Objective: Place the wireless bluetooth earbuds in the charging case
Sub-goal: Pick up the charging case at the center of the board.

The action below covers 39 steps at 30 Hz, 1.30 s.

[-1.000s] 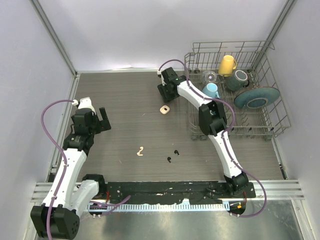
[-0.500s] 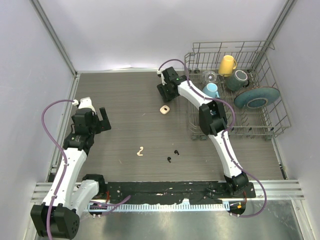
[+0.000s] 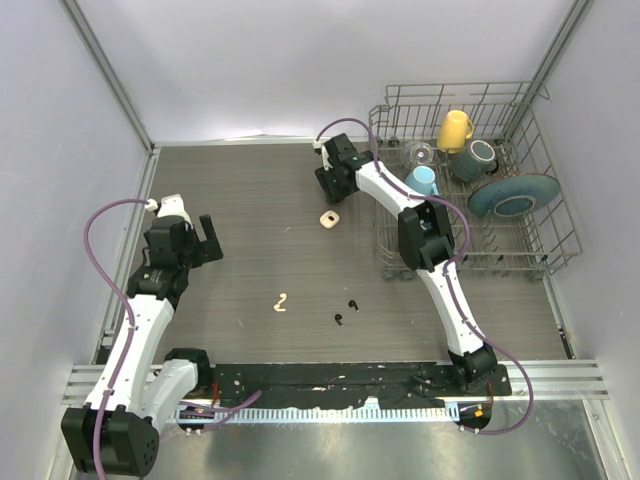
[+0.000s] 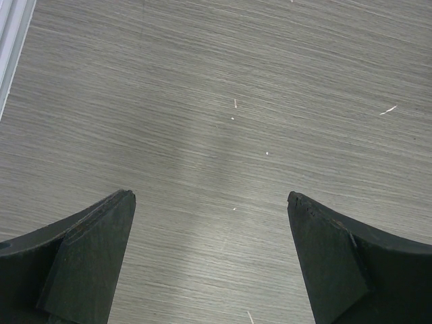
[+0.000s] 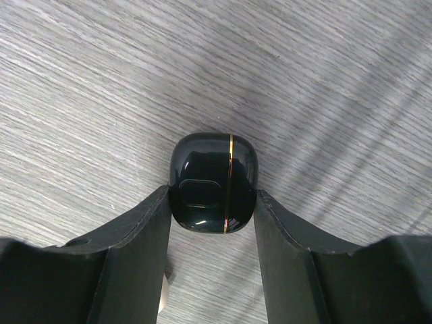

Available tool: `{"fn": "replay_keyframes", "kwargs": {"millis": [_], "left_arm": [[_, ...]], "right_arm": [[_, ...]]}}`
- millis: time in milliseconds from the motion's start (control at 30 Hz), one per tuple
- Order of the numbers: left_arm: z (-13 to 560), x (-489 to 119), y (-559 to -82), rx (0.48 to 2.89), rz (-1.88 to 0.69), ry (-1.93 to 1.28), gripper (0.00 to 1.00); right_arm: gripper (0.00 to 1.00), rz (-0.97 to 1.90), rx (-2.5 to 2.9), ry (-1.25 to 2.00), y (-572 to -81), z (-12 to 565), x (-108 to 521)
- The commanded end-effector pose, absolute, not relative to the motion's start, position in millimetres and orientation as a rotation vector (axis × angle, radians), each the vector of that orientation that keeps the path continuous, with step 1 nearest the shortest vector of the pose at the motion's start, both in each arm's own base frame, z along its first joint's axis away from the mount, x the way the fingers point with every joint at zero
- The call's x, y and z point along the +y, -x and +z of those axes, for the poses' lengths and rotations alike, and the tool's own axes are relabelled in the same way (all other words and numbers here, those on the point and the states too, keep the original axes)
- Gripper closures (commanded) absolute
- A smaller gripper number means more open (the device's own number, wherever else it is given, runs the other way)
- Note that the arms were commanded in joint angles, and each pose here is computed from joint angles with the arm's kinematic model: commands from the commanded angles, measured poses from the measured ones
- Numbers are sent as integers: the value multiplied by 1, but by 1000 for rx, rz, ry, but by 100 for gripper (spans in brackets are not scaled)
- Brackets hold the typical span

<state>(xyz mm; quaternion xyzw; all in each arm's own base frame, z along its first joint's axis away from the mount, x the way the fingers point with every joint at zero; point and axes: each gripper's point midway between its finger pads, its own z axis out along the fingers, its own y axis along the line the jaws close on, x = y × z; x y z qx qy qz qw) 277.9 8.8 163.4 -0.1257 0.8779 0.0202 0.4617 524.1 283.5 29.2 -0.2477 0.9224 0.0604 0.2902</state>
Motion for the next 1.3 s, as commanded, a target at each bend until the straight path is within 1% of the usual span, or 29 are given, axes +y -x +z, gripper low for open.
{"fn": "replay_keyframes", "kwargs": {"millis": [0, 67, 100, 167, 200, 300, 333, 400, 433, 467, 500, 567, 600, 667, 733, 767, 800, 833, 867, 900, 967, 1033, 1067, 1100, 1167, 1200, 1267], "left_arm": [[181, 8, -288, 2106, 31, 348, 0], [187, 10, -291, 2066, 28, 436, 0], [188, 9, -293, 2049, 16, 469, 0], [194, 5, -298, 2007, -47, 538, 0], [197, 2, -300, 1997, -73, 545, 0], [212, -21, -303, 1988, -218, 461, 0], [222, -28, -305, 1957, -263, 433, 0], [229, -43, -306, 1958, -364, 408, 0], [226, -56, -308, 2000, -427, 361, 0], [236, -71, -309, 2009, -517, 311, 0], [237, -77, -311, 2028, -560, 312, 0], [236, -88, -317, 2069, -622, 296, 0], [238, -94, -317, 2075, -655, 260, 0], [243, -98, -323, 2062, -675, 237, 0], [255, -106, -327, 2017, -734, 213, 0], [260, -111, -328, 2003, -768, 196, 0], [264, -114, -332, 1989, -789, 188, 0], [270, -118, -333, 1981, -826, 189, 0], [272, -121, -333, 1985, -846, 181, 0], [267, -125, -337, 2014, -871, 182, 0], [274, -138, -334, 2027, -975, 139, 0], [275, -152, -332, 2040, -1054, 95, 0], [275, -157, -330, 2044, -1070, 77, 0], [277, -162, -329, 2039, -1085, 50, 0], [274, -182, -323, 2065, -1131, -15, 0], [270, -188, -321, 2090, -1142, -28, 0], [262, -212, -315, 2135, -1171, -84, 0]], "right_arm": [[91, 198, 2361, 664, -528, 78, 296], [93, 251, 2325, 691, -521, 95, 308], [96, 267, 2282, 687, -521, 116, 311], [98, 292, 2257, 704, -512, 127, 320], [99, 304, 2224, 703, -508, 143, 321], [99, 333, 2188, 734, -495, 158, 327], [99, 359, 2154, 733, -490, 177, 328], [99, 383, 2149, 743, -480, 179, 328], [99, 405, 2115, 736, -473, 198, 329], [99, 441, 2102, 743, -468, 203, 332], [99, 453, 2113, 752, -460, 198, 330], [99, 485, 2048, 747, -452, 221, 330], [99, 482, 2074, 751, -444, 211, 326], [99, 483, 2078, 790, -426, 224, 321], [99, 526, 2073, 837, -408, 225, 322], [99, 555, 2019, 841, -400, 242, 322], [99, 576, 2037, 866, -386, 230, 321], [99, 596, 2022, 872, -380, 232, 321], [99, 622, 1980, 876, -377, 237, 323], [99, 652, 1965, 892, -362, 234, 319], [99, 688, 1901, 899, -351, 241, 323], [99, 732, 1858, 938, -329, 241, 321], [99, 740, 1817, 935, -327, 246, 322], [99, 745, 1825, 942, -319, 235, 319], [99, 775, 1745, 931, -309, 252, 319], [99, 785, 1748, 936, -302, 244, 317], [99, 800, 1685, 930, -293, 257, 317]]}}
